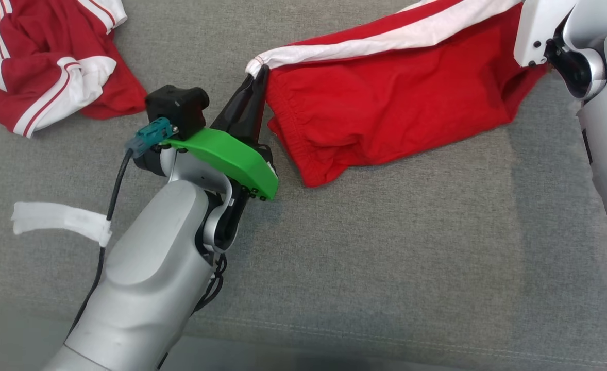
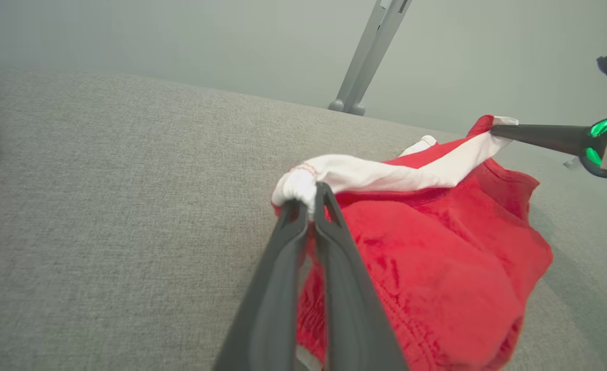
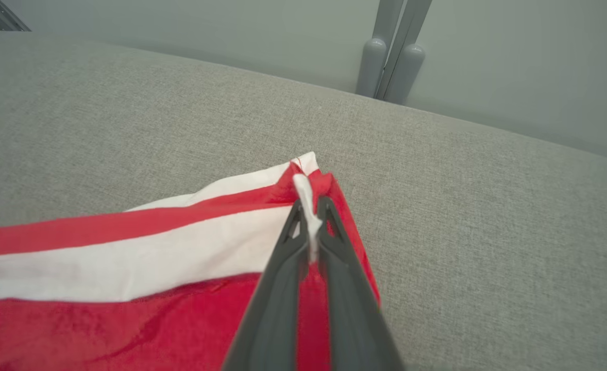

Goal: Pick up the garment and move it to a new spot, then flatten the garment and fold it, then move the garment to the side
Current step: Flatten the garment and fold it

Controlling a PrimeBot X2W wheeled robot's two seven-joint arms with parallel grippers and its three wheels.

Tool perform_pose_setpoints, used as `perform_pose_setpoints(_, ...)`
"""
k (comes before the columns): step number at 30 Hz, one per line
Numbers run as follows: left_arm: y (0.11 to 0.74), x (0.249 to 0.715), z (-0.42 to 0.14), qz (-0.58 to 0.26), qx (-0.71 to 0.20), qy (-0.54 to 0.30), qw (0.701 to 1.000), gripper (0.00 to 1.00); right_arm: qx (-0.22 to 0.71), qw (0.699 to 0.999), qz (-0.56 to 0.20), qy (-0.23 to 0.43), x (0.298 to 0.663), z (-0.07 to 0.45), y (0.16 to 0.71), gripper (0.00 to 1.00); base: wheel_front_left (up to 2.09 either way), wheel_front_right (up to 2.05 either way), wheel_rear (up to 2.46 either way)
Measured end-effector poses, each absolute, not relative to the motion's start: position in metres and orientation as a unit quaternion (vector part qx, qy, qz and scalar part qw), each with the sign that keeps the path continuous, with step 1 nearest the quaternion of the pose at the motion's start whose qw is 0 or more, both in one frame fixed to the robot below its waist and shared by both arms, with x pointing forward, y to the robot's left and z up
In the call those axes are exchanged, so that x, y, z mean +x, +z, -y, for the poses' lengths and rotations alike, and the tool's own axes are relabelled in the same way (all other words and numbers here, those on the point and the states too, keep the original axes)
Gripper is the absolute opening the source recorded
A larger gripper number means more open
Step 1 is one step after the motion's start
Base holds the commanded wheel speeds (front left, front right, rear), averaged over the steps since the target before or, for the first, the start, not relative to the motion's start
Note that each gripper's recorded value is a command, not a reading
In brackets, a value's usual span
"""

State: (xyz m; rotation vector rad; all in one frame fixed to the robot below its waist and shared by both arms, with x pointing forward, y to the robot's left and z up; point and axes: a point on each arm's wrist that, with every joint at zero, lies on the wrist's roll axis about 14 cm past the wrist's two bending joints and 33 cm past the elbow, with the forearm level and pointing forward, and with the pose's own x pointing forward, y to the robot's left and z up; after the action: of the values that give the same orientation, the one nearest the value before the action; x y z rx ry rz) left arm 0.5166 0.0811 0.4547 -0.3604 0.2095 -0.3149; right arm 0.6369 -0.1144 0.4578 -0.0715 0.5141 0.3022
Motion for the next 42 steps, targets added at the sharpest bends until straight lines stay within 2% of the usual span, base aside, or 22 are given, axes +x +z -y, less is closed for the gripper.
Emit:
perform_pose_setpoints(1, 0.45, 0.518, -0.082, -0.112, -0.176, -0.153, 0.966, 1.0, -0.035, 0.955, -0.254, 0.151, 0.639, 0.111, 0.455, 1.0, 0.0, 0.0, 0.0)
perform_pose_setpoints(9, 0.447, 0.534, -0.101, -0.109, -0.203, -0.107, 0.967, 1.0, -0.026, 0.957, -0.244, 0.156, 0.651, 0.097, 0.446, 1.0, 0.0, 0.0, 0.0)
perform_pose_setpoints(17, 0.456, 0.526, -0.118, -0.091, -0.217, -0.073, 0.969, 1.0, -0.012, 0.96, -0.227, 0.161, 0.638, 0.092, 0.46, 1.0, 0.0, 0.0, 0.0)
perform_pose_setpoints(25, 0.472, 0.487, -0.142, -0.049, -0.183, -0.045, 0.981, 1.0, 0.014, 0.973, -0.195, 0.126, 0.614, 0.124, 0.47, 1.0, 0.0, 0.0, 0.0)
perform_pose_setpoints(32, 0.51, 0.435, -0.163, 0.029, -0.149, -0.015, 0.988, 1.0, 0.045, 0.981, -0.163, 0.095, 0.594, 0.14, 0.478, 1.0, 0.0, 0.0, 0.0)
perform_pose_setpoints(42, 0.501, 0.381, -0.163, 0.025, -0.113, -0.018, 0.993, 1.0, 0.056, 0.978, -0.188, 0.072, 0.587, 0.146, 0.448, 1.0, 0.0, 0.0, 0.0)
